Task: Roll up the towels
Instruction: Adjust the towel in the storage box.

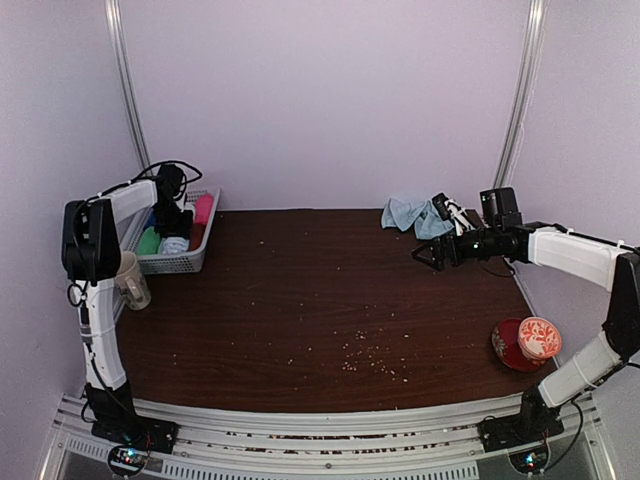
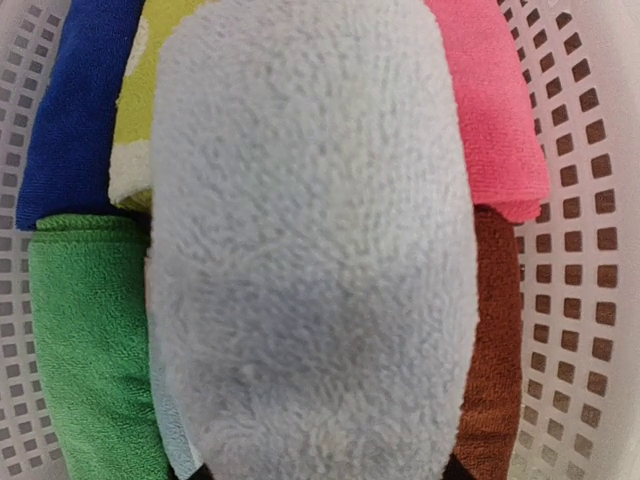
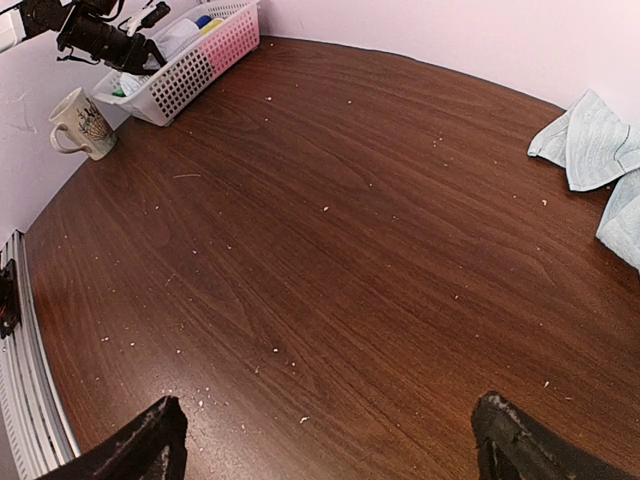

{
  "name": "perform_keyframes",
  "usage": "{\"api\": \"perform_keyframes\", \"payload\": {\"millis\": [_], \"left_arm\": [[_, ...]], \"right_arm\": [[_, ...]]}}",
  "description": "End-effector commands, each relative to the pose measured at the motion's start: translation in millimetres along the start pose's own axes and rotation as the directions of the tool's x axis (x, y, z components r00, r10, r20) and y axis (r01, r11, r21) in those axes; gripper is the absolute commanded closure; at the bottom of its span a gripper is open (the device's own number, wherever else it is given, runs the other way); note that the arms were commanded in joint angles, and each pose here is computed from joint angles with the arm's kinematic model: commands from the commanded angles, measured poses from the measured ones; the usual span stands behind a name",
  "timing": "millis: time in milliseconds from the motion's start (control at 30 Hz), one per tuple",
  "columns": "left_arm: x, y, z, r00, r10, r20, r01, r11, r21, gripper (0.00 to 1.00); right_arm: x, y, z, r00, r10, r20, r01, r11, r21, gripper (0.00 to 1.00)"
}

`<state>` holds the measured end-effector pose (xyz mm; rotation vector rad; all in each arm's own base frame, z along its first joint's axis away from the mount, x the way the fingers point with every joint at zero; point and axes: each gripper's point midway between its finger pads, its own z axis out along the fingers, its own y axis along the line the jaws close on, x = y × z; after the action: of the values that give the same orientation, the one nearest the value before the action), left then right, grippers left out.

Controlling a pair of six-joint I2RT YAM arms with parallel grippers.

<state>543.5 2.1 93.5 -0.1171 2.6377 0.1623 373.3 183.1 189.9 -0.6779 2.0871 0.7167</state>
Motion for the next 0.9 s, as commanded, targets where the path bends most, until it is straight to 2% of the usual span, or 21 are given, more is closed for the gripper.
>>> {"api": "perform_keyframes", "payload": {"millis": [0, 167, 267, 467, 633, 867], "left_arm": [[7.3, -1.6, -3.6, 0.998, -0.058, -0.019, 0.061, 0.984, 0.167, 0.59], [7.3, -8.9, -5.8, 0.996, -0.086, -0.027, 0.09, 0.953, 0.289, 0.59], [6.6, -17.9, -8.9, 0.993, -0.109, -0.036, 0.114, 0.913, 0.393, 0.6], [16.2, -18.9, -3.8, 0.99, -0.103, -0.093, 0.133, 0.901, 0.413, 0.6], [23.5, -31.2, -6.6, 0.984, -0.118, -0.134, 0.17, 0.855, 0.49, 0.59], [39.6, -30.6, -10.3, 0.972, -0.137, -0.192, 0.214, 0.855, 0.472, 0.58]], "right_arm": [[-9.0, 1.3, 1.1, 1.0, -0.027, 0.012, 0.027, 1.0, -0.006, 0.0], [-7.7, 1.3, 2.5, 1.0, -0.026, 0.008, 0.026, 1.0, -0.006, 0.0], [-6.8, 1.3, 3.2, 1.0, -0.024, 0.005, 0.024, 1.0, -0.007, 0.0], [-5.5, 1.0, 4.7, 1.0, -0.026, 0.0, 0.026, 1.0, -0.008, 0.0], [-4.5, 2.4, 7.2, 0.999, -0.031, -0.007, 0.031, 0.999, -0.011, 0.0], [-4.9, 5.4, 8.1, 0.999, -0.041, -0.009, 0.041, 0.999, -0.015, 0.0]]}}
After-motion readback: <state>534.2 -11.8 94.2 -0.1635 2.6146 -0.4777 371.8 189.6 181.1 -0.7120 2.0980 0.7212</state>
